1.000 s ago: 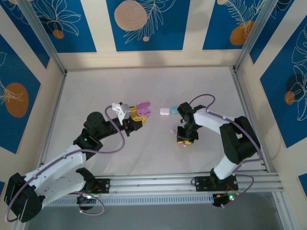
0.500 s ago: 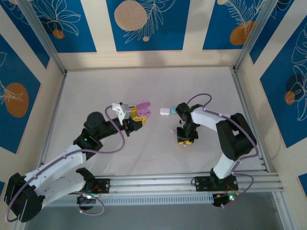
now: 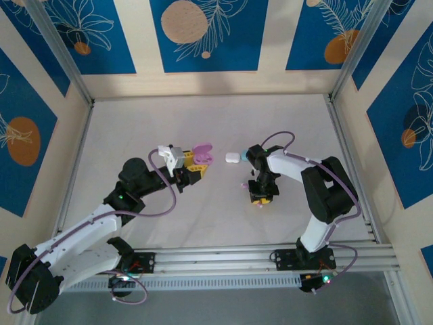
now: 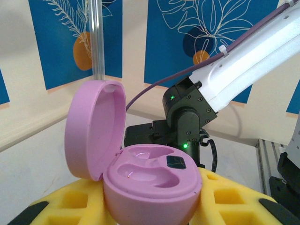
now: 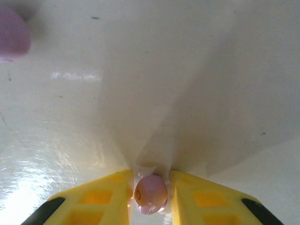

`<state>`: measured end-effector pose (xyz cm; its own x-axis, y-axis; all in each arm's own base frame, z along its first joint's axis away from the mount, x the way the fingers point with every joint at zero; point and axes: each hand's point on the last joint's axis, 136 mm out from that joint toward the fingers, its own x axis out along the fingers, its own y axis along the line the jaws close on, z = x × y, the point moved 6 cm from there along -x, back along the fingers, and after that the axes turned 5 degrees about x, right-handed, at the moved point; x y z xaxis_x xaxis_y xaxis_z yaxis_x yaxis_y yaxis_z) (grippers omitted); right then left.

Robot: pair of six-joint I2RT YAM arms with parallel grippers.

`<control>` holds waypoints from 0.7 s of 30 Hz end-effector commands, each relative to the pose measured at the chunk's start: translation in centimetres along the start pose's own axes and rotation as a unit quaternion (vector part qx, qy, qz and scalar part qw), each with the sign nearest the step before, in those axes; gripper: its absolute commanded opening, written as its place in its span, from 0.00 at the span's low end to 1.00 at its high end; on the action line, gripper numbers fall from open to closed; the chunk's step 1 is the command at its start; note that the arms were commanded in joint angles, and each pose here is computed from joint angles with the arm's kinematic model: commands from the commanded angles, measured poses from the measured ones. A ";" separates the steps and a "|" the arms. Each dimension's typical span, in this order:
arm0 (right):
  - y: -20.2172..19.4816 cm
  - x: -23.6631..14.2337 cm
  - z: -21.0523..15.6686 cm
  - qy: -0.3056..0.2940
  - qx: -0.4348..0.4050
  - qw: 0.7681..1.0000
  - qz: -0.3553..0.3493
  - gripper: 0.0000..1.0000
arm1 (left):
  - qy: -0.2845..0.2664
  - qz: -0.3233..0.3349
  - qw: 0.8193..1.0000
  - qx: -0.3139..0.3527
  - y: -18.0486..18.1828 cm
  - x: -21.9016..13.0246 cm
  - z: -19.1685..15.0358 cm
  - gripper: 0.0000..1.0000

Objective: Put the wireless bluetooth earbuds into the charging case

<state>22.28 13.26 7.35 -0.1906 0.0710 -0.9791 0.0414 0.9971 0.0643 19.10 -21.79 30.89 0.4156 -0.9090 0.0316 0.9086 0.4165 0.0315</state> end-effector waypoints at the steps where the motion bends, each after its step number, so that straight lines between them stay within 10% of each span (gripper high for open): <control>1: 0.4 0.2 0.1 0.007 -0.008 1.000 0.000 0.27 | -0.015 -0.006 1.000 0.010 -0.1 0.2 1.4 0.30; 14: 1.2 -2.0 -0.2 -0.021 0.002 0.999 0.046 0.23 | -0.009 -0.006 1.000 0.009 -0.1 0.3 1.1 0.30; 21: 3.6 -7.6 -1.1 -0.056 -0.015 0.971 0.231 0.22 | -0.009 -0.001 1.000 0.011 0.1 0.3 1.2 0.30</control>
<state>22.59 14.78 11.62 -0.0873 0.2928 -0.9522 0.0649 0.9555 0.2878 19.29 -21.95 30.31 0.4160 -0.9093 0.0067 0.9091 0.4161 0.0191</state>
